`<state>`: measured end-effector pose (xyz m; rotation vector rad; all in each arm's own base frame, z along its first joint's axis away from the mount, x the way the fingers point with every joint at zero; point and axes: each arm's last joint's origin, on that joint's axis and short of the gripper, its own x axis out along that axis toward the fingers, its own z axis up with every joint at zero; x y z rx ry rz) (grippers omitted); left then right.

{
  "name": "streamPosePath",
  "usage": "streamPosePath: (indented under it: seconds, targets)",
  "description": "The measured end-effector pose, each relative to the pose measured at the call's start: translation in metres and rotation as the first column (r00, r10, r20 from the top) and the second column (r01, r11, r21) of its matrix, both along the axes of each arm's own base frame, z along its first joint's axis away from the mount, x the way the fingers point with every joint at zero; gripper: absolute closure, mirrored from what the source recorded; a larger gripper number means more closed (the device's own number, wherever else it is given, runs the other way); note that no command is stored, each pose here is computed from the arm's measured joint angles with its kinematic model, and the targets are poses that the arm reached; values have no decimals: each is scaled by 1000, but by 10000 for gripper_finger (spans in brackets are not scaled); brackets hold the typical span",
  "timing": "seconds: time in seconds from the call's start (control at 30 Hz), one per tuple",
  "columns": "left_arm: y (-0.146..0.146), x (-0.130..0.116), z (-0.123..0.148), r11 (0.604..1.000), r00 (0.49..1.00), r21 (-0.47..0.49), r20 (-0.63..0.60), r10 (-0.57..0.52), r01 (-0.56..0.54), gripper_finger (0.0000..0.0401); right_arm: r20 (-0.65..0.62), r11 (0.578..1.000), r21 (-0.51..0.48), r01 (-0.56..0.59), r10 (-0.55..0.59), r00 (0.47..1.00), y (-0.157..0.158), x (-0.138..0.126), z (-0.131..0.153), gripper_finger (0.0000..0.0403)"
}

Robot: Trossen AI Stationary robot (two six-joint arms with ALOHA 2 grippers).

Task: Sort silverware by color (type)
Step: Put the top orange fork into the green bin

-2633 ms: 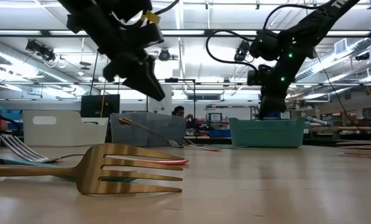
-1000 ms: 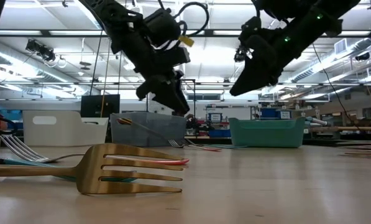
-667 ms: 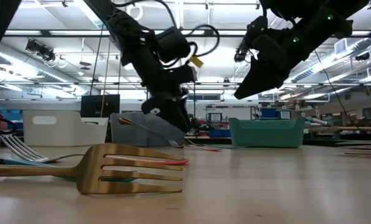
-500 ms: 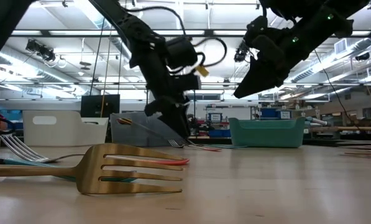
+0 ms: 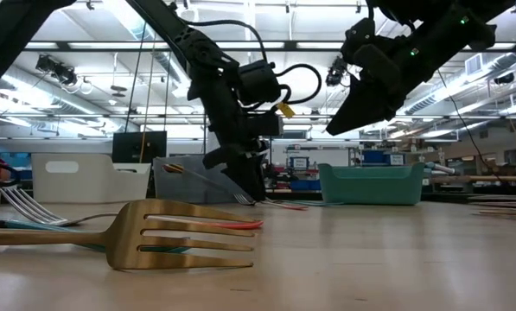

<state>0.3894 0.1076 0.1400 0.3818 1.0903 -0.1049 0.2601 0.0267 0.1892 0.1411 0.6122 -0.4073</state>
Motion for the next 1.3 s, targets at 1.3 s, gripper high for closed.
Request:
streamPosePath:
  seconds: [1.3]
  targets:
    - [-12, 5, 7, 999, 1000, -15, -8, 30, -30, 392, -72, 984, -158, -87, 76, 994, 7, -2, -1, 308]
